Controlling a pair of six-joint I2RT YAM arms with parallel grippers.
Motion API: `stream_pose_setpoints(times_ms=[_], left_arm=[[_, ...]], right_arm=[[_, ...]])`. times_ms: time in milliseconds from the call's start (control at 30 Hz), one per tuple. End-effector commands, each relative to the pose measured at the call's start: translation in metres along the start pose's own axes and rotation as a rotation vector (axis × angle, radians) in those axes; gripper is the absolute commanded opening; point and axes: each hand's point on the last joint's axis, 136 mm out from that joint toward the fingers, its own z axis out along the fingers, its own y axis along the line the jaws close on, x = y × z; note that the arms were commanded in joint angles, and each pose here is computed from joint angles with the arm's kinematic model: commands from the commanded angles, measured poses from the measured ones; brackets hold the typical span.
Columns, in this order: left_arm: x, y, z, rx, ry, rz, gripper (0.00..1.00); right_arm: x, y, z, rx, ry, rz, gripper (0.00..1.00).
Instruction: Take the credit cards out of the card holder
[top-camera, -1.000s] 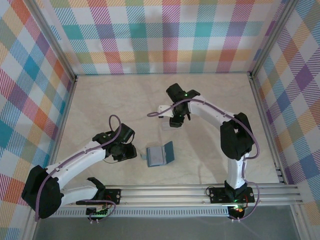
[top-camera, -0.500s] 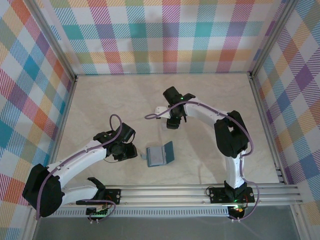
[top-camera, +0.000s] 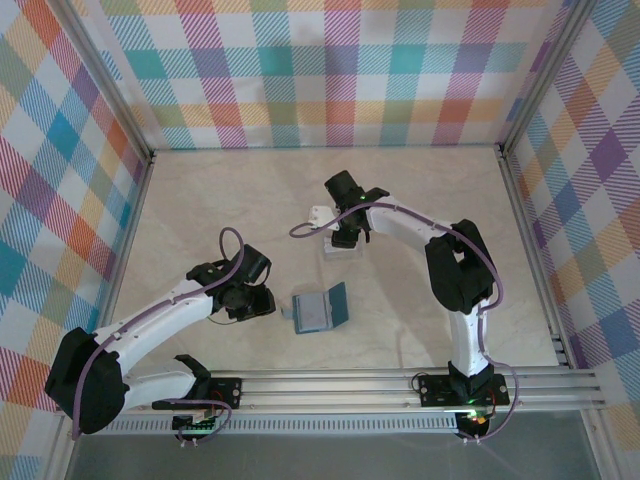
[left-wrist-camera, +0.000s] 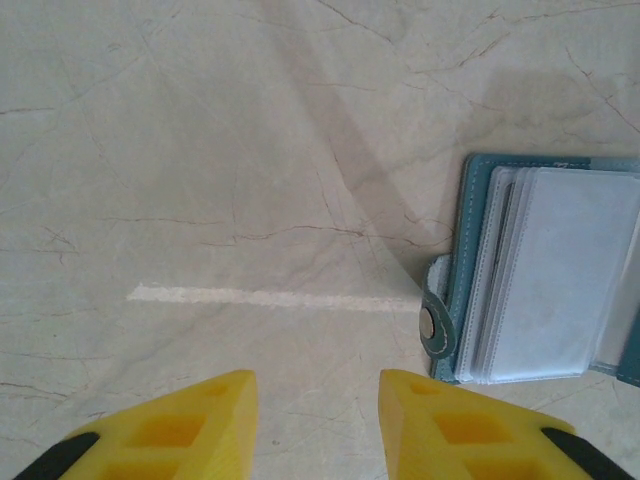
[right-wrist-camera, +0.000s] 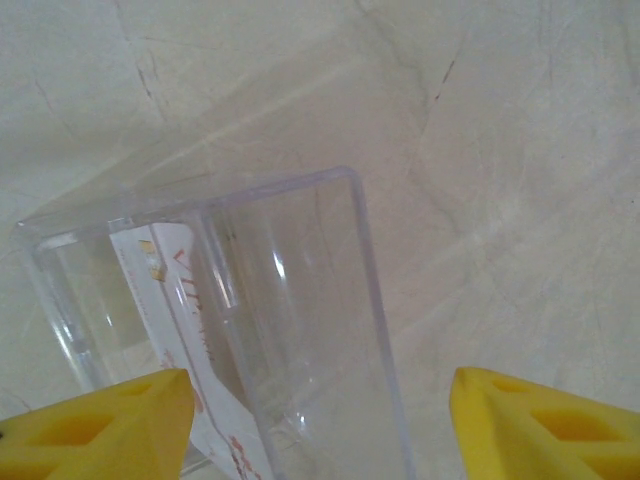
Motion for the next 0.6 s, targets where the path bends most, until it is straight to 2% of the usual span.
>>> stream_pose_setpoints(times_ms=[0, 233, 567], left_arm=[[-0.003, -0.001, -0.007, 0.008, -0.008, 0.001, 0.37], [-0.005, -0.007, -0.007, 0.027, -0.006, 0.005, 0.38], [-0.005, -0.006, -0.007, 0.021, -0.005, 0.006, 0.38]], right_arm=[[-0.013, -0.016, -0.023, 0.071, -0.053, 0.004, 0.69], [-0.011, -0.019, -0.023, 0.099, -0.054, 0.007, 0.7], [-0.007, -0.019, 0.0, 0.104, -0.026, -0.005, 0.7]])
